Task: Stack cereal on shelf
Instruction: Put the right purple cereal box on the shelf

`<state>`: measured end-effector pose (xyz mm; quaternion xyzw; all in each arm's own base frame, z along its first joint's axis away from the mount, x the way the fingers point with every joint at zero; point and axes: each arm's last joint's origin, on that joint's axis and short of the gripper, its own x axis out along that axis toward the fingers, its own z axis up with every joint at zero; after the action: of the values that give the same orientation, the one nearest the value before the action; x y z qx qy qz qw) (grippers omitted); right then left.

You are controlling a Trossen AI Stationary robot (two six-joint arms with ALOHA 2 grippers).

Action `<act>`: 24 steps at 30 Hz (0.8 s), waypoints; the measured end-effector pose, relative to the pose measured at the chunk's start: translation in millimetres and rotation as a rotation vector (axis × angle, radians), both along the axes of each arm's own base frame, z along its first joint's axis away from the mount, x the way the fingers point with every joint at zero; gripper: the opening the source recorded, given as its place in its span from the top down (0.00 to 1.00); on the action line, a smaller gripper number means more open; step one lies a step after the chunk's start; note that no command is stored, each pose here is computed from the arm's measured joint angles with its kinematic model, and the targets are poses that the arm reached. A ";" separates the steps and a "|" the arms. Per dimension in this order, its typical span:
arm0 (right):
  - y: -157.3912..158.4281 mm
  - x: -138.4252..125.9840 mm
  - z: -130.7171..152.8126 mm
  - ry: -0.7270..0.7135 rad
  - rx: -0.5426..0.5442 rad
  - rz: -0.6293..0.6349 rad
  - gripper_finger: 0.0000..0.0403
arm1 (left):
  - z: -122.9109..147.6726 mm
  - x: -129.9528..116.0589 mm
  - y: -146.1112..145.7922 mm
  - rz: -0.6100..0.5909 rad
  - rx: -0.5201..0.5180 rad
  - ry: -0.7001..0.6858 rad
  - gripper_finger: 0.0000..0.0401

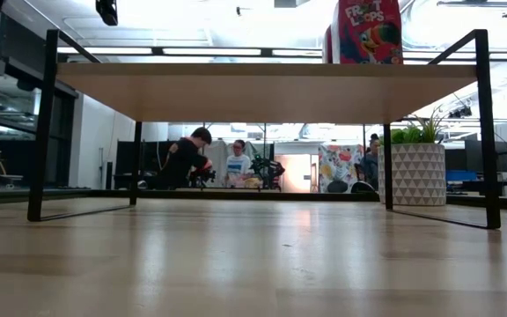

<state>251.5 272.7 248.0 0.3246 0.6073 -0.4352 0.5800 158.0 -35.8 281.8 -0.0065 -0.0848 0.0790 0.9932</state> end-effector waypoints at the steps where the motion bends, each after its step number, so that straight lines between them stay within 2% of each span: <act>1: -0.5 -0.5 0.1 0.005 -0.006 -0.010 0.25 | 0.0 0.0 0.0 0.000 0.000 0.000 1.00; 10: -1.5 -2.6 0.5 0.035 -0.010 -0.065 0.25 | 0.0 0.0 0.0 0.000 0.000 0.000 1.00; 15: 0.1 -0.2 -6.4 0.054 -0.020 -0.043 0.25 | 0.0 0.0 0.0 0.000 0.000 0.000 1.00; 19: 4.2 8.4 -20.8 0.087 0.020 0.005 0.25 | 0.0 0.0 0.0 0.000 0.000 0.000 1.00; 24: -0.5 14.1 -23.2 0.096 0.017 0.013 0.25 | 0.0 0.0 0.0 0.000 0.000 0.000 1.00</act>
<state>265.6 272.2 224.8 0.3045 0.6403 -0.4411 0.5502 158.0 -35.9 281.8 -0.0067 -0.0850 0.0789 0.9932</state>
